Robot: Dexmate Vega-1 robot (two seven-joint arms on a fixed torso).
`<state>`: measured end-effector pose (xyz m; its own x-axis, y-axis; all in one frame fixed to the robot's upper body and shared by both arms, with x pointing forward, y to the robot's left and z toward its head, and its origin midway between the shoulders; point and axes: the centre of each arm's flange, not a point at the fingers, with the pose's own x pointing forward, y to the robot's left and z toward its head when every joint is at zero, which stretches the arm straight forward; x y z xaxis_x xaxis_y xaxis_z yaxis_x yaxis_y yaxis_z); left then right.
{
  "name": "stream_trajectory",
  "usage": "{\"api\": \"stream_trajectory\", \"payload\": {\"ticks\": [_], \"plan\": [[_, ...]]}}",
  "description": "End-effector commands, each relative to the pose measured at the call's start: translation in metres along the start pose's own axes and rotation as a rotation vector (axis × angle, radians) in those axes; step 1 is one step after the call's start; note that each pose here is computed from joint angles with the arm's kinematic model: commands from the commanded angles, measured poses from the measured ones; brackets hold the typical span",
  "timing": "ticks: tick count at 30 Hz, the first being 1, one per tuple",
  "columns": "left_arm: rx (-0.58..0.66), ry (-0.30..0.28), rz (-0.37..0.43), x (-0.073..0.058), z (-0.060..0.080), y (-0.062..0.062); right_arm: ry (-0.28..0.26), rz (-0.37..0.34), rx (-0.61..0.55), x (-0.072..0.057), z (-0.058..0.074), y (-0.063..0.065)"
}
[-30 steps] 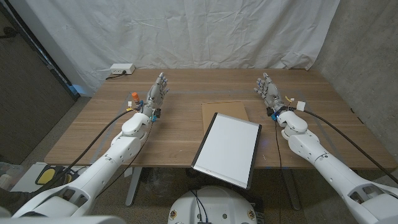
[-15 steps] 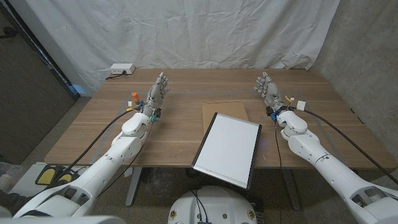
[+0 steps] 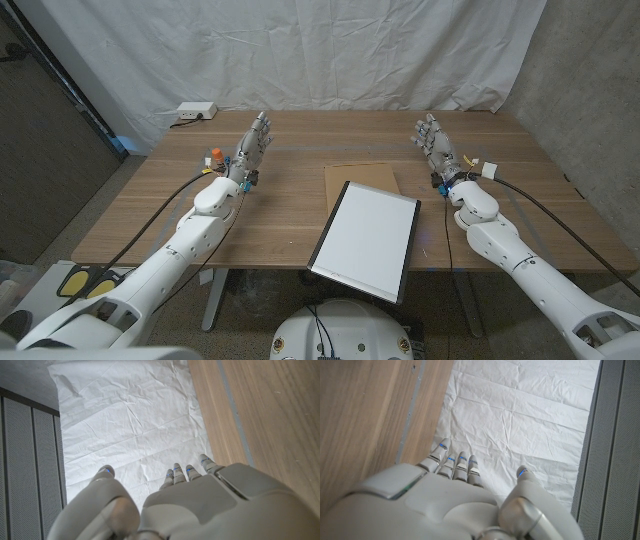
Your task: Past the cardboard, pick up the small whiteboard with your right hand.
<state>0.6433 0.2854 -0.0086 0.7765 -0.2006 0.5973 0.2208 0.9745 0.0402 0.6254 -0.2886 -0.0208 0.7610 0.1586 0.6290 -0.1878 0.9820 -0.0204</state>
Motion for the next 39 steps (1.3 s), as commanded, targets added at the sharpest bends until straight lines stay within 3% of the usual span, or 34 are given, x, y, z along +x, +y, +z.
{"api": "stream_trajectory", "payload": {"ticks": [1,12,14,15,17,28,30,39], "plan": [[0.022,0.017,-0.013,-0.001,0.005,-0.004,-0.025,0.003,0.0,-0.017,0.006,-0.008],[0.081,0.011,-0.022,-0.005,0.018,-0.005,-0.027,0.021,0.017,-0.024,0.008,-0.017],[0.155,0.015,-0.06,-0.005,0.023,-0.004,-0.024,0.021,0.016,-0.026,0.007,-0.017],[0.16,0.021,-0.03,-0.006,0.023,-0.006,-0.023,0.021,0.019,-0.028,0.006,-0.018],[0.108,0.008,-0.048,-0.005,0.021,-0.005,-0.025,0.016,0.02,-0.031,0.005,-0.018],[0.089,0.005,-0.034,-0.004,0.014,-0.001,-0.065,-0.004,0.01,-0.055,0.009,-0.017],[0.145,0.022,-0.065,-0.003,0.016,0.0,-0.07,-0.005,0.013,-0.059,0.009,-0.016],[0.119,-0.002,-0.046,-0.005,0.018,0.0,-0.08,-0.004,0.003,-0.068,0.013,-0.014]]}}
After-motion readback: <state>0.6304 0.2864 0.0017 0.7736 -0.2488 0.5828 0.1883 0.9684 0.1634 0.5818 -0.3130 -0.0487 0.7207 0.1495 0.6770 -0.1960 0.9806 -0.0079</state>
